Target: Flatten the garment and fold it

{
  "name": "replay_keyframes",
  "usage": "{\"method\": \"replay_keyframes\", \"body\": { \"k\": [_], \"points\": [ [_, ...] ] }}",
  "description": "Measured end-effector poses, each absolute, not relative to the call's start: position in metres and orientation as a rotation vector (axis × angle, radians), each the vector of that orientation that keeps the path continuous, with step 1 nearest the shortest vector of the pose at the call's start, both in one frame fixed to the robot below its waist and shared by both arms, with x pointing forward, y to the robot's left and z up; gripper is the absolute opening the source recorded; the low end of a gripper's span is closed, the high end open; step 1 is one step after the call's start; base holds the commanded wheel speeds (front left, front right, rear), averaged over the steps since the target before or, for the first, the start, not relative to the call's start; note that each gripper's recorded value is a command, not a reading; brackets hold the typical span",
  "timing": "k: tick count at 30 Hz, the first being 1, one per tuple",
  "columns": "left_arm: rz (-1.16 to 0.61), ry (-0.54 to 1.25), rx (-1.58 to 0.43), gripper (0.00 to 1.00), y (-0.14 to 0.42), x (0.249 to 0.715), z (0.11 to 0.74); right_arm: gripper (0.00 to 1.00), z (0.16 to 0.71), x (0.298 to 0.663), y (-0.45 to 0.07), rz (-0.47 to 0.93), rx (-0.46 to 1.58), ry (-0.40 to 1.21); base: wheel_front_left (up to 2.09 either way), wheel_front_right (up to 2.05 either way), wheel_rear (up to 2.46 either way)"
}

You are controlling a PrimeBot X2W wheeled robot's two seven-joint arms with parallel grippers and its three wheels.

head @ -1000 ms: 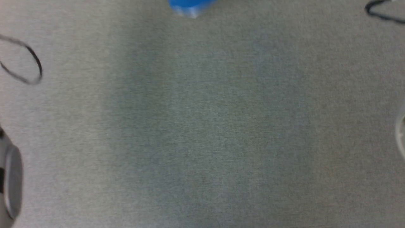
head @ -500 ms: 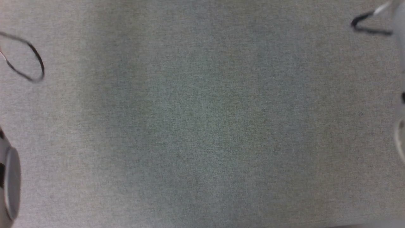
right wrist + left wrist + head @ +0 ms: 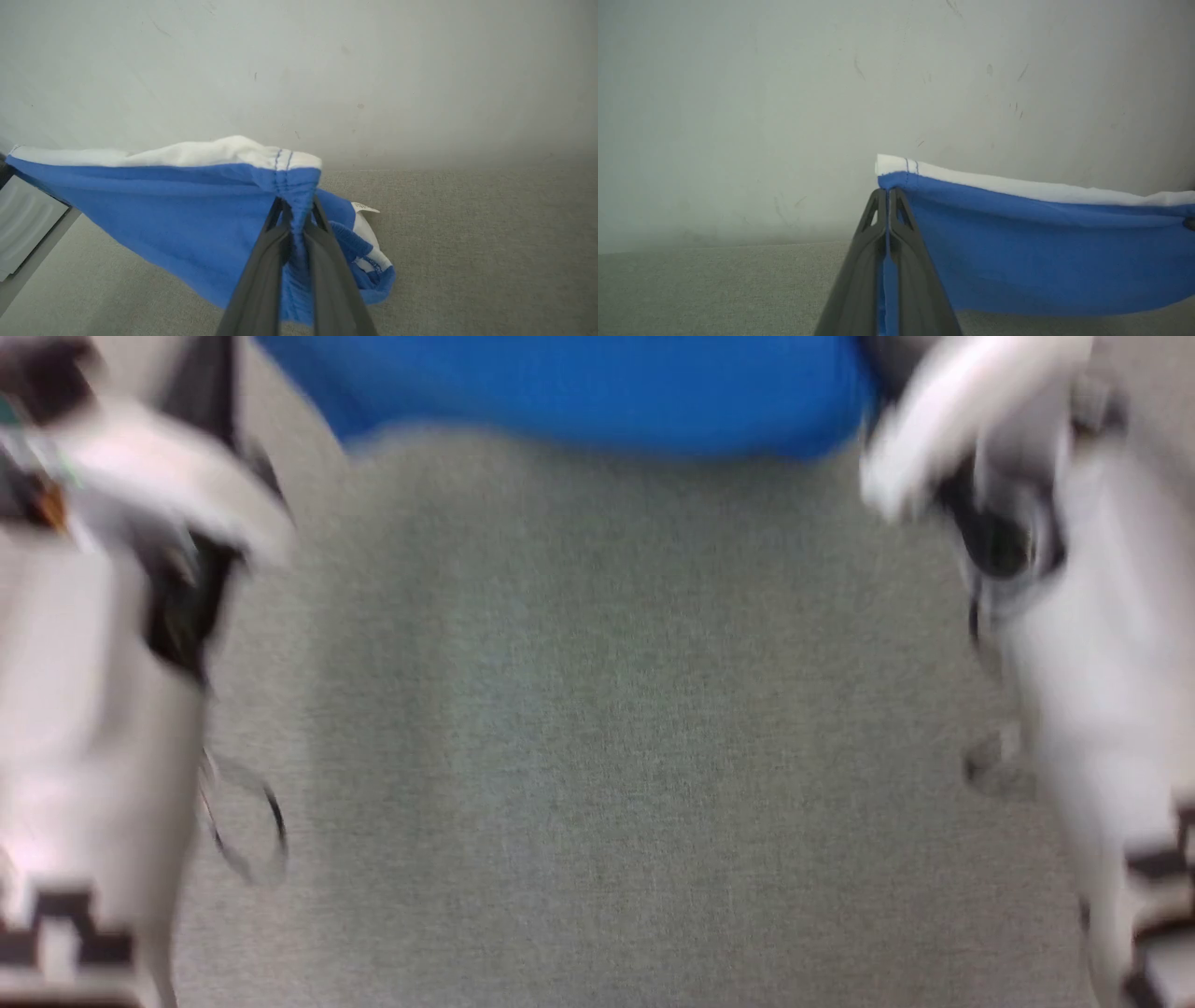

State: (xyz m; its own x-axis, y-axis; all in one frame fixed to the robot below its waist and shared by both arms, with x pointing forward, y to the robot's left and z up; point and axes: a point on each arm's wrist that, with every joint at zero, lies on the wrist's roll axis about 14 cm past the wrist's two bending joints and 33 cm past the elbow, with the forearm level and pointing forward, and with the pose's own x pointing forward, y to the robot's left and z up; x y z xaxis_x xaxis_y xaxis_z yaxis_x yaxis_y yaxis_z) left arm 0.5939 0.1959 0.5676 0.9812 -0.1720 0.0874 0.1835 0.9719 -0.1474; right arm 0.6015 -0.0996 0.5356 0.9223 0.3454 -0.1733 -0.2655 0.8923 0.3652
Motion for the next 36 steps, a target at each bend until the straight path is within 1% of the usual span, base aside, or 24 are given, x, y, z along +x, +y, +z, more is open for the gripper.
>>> {"method": "replay_keyframes", "body": {
  "k": [1, 2, 8, 11, 14, 16, 20, 21, 22, 25, 27, 31, 36],
  "points": [
    [-0.179, -0.053, -0.172, 0.00, 0.195, 0.582, 0.559, 0.00, 0.527, 0.589, -0.103, 0.320, 0.342, 0.258, 0.00, 0.00, 0.00],
    [-0.170, -0.005, -0.194, 0.00, 0.196, 0.557, 0.541, 0.00, 0.510, 0.560, -0.105, 0.328, 0.337, 0.303, 0.00, 0.00, 0.00],
    [-0.102, 0.174, -0.295, 0.00, 0.196, 0.466, 0.482, 0.00, 0.458, 0.466, -0.111, 0.336, 0.352, 0.467, 0.00, 0.00, 0.00],
    [-0.062, 0.299, -0.334, 0.00, 0.197, 0.420, 0.452, 0.00, 0.437, 0.423, -0.117, 0.330, 0.343, 0.546, 0.00, 0.00, 0.00],
    [-0.009, 0.472, -0.372, 0.00, 0.202, 0.370, 0.416, 0.00, 0.422, 0.389, -0.120, 0.322, 0.333, 0.602, 0.00, 0.00, 0.00],
    [0.027, 0.553, -0.400, 0.00, 0.204, 0.340, 0.401, 0.00, 0.412, 0.367, -0.120, 0.320, 0.320, 0.653, 0.00, 0.00, 0.00],
    [0.079, 0.664, -0.434, 0.00, 0.206, 0.296, 0.384, 0.00, 0.395, 0.331, -0.119, 0.328, 0.280, 0.762, 0.00, 0.00, 0.00],
    [0.079, 0.664, -0.434, 0.00, 0.206, 0.296, 0.384, 0.00, 0.395, 0.331, -0.119, 0.328, 0.280, 0.762, 0.00, 0.00, 0.00],
    [0.101, 0.698, -0.446, 0.00, 0.207, 0.281, 0.380, 0.00, 0.388, 0.316, -0.116, 0.337, 0.266, 0.828, 0.00, 0.00, 0.00],
    [0.132, 0.721, -0.482, 0.00, 0.208, 0.266, 0.379, 0.00, 0.379, 0.294, -0.113, 0.357, 0.244, 0.926, 0.00, 0.00, 0.00],
    [0.140, 0.710, -0.493, 0.00, 0.209, 0.265, 0.384, 0.00, 0.381, 0.289, -0.112, 0.362, 0.243, 0.946, 0.00, 0.00, 0.00],
    [0.130, 0.630, -0.486, 0.00, 0.212, 0.281, 0.403, 0.00, 0.400, 0.306, -0.115, 0.342, 0.246, 0.867, 0.00, 0.00, 0.00],
    [0.040, 0.464, -0.413, 0.00, 0.209, 0.337, 0.451, 0.00, 0.421, 0.332, -0.117, 0.320, 0.261, 0.782, 0.00, 0.00, 0.00]
  ]
}}
